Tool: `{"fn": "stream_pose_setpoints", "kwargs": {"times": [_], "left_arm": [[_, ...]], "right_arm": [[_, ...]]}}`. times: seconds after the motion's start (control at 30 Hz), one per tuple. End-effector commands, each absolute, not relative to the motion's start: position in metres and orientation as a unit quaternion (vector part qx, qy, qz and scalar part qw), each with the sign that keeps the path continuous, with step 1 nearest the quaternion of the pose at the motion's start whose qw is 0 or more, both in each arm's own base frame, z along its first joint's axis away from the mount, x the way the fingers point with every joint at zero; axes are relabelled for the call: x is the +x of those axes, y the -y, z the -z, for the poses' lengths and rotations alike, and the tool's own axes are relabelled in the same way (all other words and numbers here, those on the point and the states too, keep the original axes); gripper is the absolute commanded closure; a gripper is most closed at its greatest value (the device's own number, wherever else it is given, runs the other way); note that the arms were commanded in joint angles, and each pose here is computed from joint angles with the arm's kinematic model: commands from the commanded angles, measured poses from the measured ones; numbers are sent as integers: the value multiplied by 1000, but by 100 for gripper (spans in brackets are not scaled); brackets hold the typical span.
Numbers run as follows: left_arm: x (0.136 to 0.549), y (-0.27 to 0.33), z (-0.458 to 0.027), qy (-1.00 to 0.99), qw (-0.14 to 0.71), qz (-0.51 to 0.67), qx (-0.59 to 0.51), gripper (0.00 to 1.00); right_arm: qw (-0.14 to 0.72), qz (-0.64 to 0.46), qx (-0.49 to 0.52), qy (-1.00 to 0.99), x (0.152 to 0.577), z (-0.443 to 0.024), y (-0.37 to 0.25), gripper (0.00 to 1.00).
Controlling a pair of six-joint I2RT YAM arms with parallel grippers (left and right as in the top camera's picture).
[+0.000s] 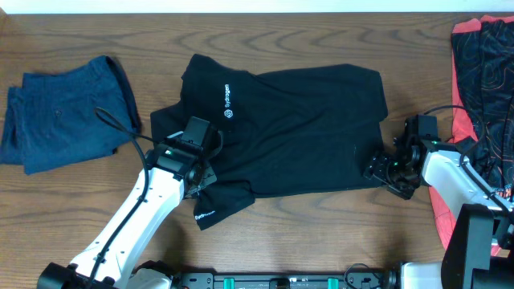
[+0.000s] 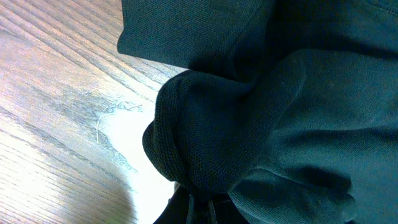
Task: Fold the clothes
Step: 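Grasp the shirt's lower right corner with the right gripper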
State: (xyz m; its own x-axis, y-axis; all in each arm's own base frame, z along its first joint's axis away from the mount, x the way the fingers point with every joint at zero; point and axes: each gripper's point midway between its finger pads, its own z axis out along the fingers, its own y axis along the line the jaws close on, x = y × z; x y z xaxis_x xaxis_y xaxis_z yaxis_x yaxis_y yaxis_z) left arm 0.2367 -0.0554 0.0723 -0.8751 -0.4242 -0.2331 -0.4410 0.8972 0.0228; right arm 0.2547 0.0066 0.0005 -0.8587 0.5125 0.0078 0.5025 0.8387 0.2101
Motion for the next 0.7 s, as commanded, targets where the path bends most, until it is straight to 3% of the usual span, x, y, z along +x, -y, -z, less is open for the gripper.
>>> {"fn": "stream_pose_setpoints", "kwargs": {"times": [0.0, 0.23, 0.37, 0.67], "left_arm": [[236, 50, -71, -969, 111, -51, -214, 94], [236, 50, -71, -970, 110, -52, -212, 94], [236, 50, -71, -970, 110, -52, -212, 94], [236, 50, -71, -977, 109, -55, -175, 94]], "right_arm": [[23, -64, 330, -942, 248, 5, 6, 33], [44, -60, 350, -934, 257, 6, 11, 67], [46, -60, 354, -932, 258, 6, 11, 96], [68, -54, 335, -938, 265, -3, 15, 99]]}}
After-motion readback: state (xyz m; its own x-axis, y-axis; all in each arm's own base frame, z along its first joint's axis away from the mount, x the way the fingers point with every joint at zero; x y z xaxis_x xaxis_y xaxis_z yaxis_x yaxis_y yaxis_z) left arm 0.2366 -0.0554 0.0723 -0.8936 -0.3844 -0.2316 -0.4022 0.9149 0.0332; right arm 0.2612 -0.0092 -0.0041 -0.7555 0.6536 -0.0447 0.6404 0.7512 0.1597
